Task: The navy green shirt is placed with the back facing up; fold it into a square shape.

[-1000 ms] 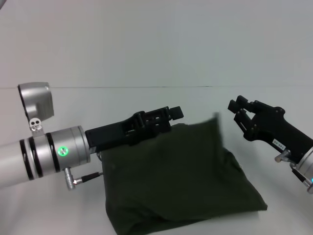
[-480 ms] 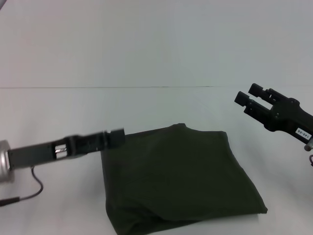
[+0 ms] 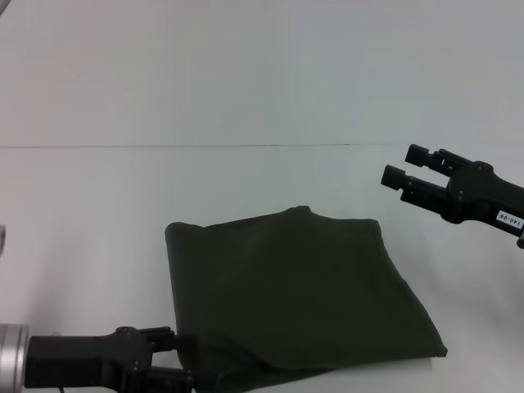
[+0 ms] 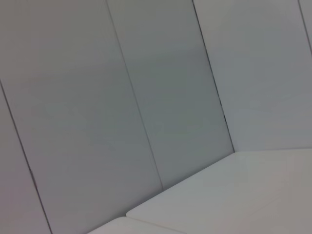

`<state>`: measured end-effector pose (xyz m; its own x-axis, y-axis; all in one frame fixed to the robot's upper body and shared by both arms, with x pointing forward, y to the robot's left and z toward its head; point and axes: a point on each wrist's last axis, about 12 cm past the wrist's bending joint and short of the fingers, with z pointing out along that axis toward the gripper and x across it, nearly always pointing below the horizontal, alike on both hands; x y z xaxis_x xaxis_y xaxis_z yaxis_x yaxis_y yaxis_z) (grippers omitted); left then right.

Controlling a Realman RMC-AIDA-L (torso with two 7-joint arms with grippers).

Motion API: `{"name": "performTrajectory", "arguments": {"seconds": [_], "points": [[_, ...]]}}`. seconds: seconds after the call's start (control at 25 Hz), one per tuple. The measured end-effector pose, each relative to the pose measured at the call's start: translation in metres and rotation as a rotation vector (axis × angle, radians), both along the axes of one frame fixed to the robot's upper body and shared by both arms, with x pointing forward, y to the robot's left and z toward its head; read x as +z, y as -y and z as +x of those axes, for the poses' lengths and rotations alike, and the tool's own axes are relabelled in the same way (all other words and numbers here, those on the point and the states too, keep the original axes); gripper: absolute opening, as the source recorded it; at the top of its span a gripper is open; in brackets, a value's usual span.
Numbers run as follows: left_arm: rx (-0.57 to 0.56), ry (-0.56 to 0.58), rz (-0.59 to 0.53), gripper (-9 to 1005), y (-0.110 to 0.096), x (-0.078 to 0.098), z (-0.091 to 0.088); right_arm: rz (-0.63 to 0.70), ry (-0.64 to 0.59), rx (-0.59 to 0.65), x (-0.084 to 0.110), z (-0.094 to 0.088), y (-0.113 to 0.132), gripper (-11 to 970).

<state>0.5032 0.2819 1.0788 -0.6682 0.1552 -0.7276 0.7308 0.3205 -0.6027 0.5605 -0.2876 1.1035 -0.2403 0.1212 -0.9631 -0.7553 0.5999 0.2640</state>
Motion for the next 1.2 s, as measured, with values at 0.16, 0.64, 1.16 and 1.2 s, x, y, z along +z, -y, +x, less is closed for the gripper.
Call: {"name": "performTrajectory", "arguments": {"seconds": [0.16,0.64,1.16,1.2], "points": [[0.099,0.115,0.064,939,-0.002,-0.013,-0.006,-0.043,-0.015,0.048,-0.003,-0.002,-0.003,792],[0.131,0.125,0.029,931,-0.004,-0.008,-0.003,-0.372,-0.04,0.272,0.02,0.002,-0.036,775],[0.218,0.044,-0.048,922,-0.01,-0.011,0.008,-0.493,-0.188,0.31,0.032,0.033,-0.082,776],[0.218,0.044,-0.049,921,-0.009,-0.011,0.008,-0.509,-0.22,0.289,0.029,0.037,-0.083,776]]}}
